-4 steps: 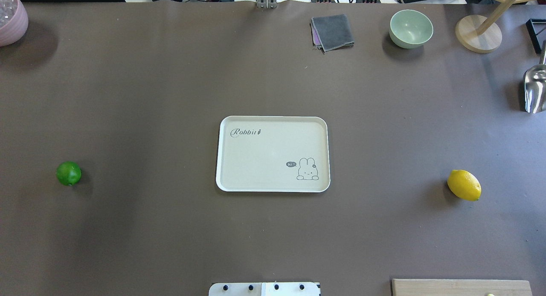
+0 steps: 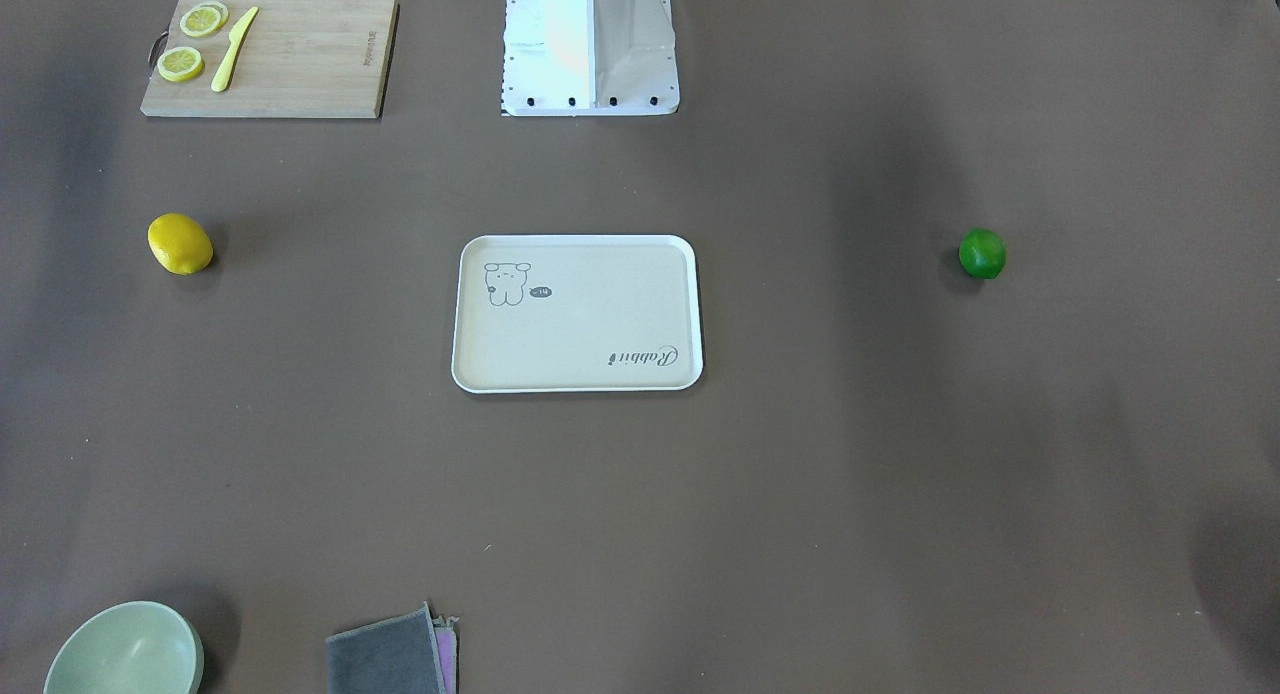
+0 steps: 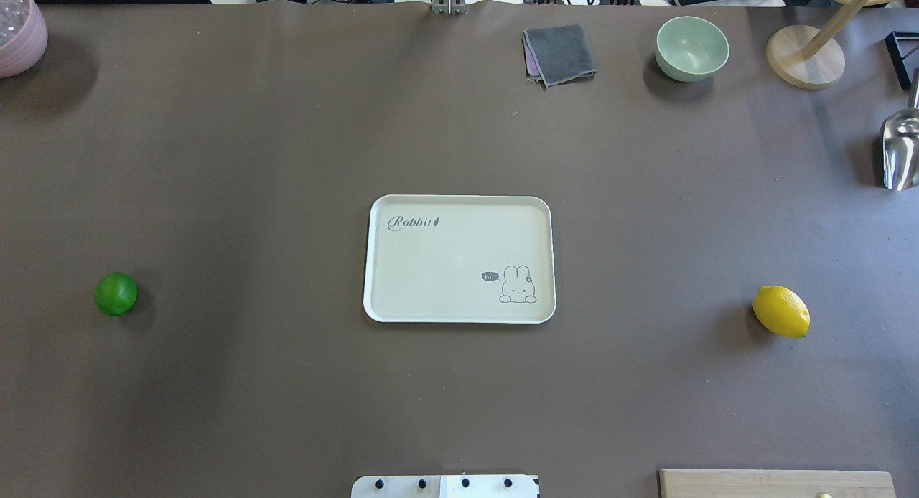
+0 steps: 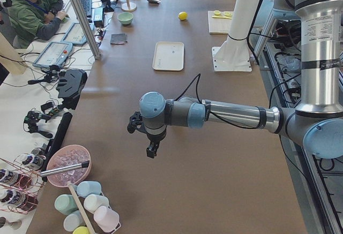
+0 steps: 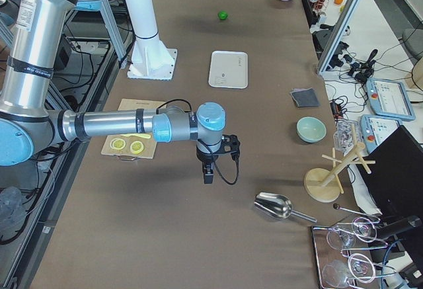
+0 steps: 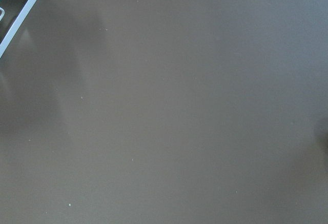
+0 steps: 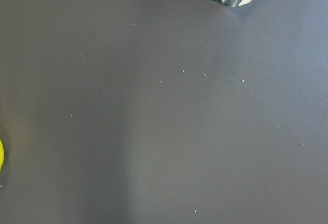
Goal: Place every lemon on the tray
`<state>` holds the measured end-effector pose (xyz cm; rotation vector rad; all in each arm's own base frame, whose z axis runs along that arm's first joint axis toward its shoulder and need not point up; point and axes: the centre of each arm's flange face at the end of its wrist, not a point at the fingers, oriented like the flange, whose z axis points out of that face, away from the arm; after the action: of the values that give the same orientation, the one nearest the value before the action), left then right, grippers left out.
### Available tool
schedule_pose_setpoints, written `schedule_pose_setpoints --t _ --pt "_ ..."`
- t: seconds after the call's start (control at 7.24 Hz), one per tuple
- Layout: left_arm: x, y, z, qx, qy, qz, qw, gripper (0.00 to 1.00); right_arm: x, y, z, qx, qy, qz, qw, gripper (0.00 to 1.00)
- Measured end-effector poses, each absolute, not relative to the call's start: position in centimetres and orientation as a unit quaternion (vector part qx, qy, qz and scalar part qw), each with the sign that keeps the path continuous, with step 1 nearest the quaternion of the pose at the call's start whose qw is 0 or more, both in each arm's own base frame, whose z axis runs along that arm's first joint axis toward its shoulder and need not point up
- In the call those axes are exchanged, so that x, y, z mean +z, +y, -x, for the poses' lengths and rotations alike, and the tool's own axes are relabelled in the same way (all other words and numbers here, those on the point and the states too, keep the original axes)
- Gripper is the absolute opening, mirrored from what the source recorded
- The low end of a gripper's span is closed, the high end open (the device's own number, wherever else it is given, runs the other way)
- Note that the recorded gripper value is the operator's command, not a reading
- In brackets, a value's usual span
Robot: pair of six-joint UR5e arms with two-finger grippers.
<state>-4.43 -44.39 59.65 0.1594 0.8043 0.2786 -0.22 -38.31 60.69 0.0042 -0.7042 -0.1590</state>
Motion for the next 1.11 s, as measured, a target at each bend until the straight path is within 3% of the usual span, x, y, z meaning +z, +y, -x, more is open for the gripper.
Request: schedule_pose_setpoints --t 1.11 --pt "53.1 -49.5 3.4 0.221 0.391 -0.293 0.844 0.99 58.7 -39.3 0.6 -0.097 -0.355 -0.052 0.928 1.00"
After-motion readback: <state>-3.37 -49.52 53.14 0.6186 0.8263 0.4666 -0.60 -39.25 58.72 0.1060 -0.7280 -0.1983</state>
